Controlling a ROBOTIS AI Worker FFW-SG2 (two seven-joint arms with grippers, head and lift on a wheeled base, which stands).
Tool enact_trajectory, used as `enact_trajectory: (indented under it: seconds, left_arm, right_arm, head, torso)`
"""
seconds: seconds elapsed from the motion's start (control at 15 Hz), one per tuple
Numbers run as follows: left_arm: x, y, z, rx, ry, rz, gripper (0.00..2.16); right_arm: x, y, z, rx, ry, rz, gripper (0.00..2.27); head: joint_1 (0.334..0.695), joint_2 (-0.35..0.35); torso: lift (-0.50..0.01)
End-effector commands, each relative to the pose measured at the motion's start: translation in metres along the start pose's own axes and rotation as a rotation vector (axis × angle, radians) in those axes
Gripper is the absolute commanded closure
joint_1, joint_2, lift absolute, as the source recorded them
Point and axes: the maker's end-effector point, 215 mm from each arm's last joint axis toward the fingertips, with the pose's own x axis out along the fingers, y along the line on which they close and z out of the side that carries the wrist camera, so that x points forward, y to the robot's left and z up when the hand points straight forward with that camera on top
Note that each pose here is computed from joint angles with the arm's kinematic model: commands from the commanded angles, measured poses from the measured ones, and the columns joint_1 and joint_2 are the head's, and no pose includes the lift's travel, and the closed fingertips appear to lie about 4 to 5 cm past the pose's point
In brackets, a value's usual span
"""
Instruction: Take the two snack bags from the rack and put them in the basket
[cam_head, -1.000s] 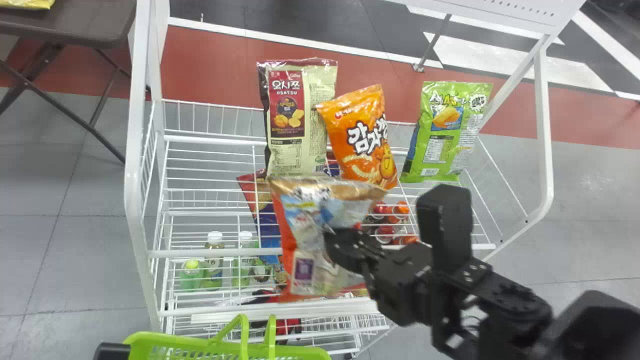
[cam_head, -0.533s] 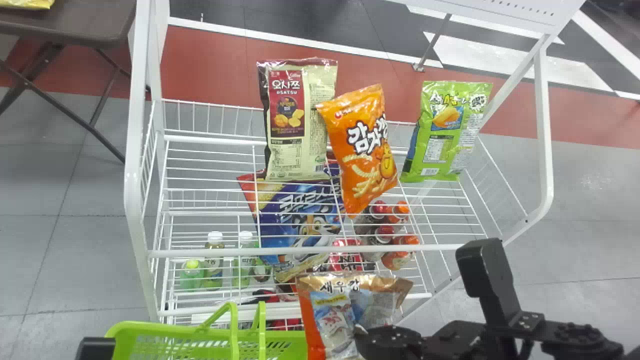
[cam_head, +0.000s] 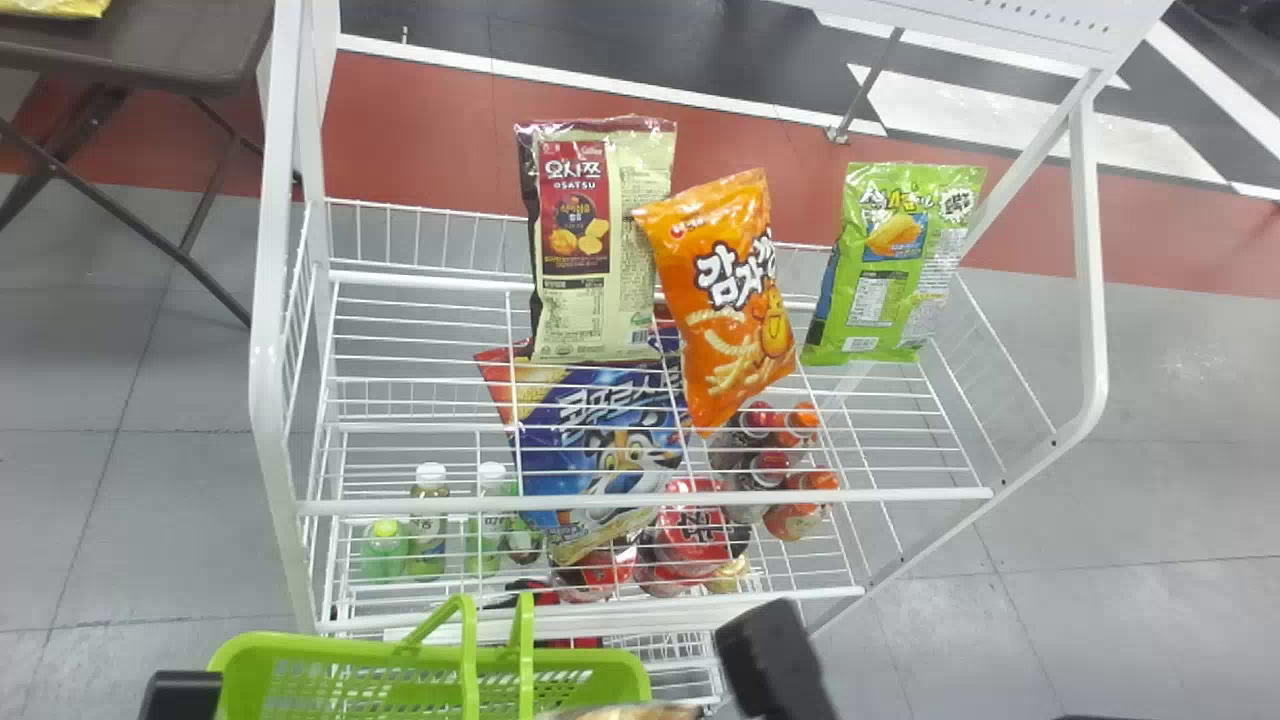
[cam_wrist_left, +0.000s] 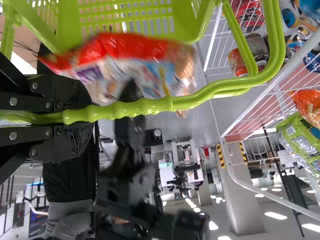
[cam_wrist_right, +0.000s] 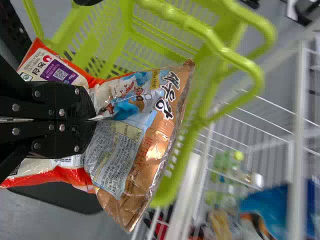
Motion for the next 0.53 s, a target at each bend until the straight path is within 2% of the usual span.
enact_trajectory:
  seconds: [0.0, 0.4, 0.47]
  left_arm:
    - [0.001, -0.003, -0.003, -0.001, 0.004, -0.005, 1.65]
    - [0.003, -0.008, -0.011, -0.006, 0.019, -0.009, 1.65]
    - [0.004, -0.009, -0.012, -0.007, 0.020, -0.012, 1.65]
  right_arm:
    - [0.031, 0.020, 0.007, -0.030, -0.008, 0.042, 2.25]
    - [0.074, 0.032, 0.055, -0.067, -0.151, 0.071, 2.25]
    - [0.075, 0.033, 0.047, -0.055, -0.126, 0.074, 1.94]
  head:
    - [0.695, -0.350]
    - [0.695, -0.350]
    - [0.695, -0.350]
  torso:
    - [-0.010]
    - [-0.010]
    - [-0.010]
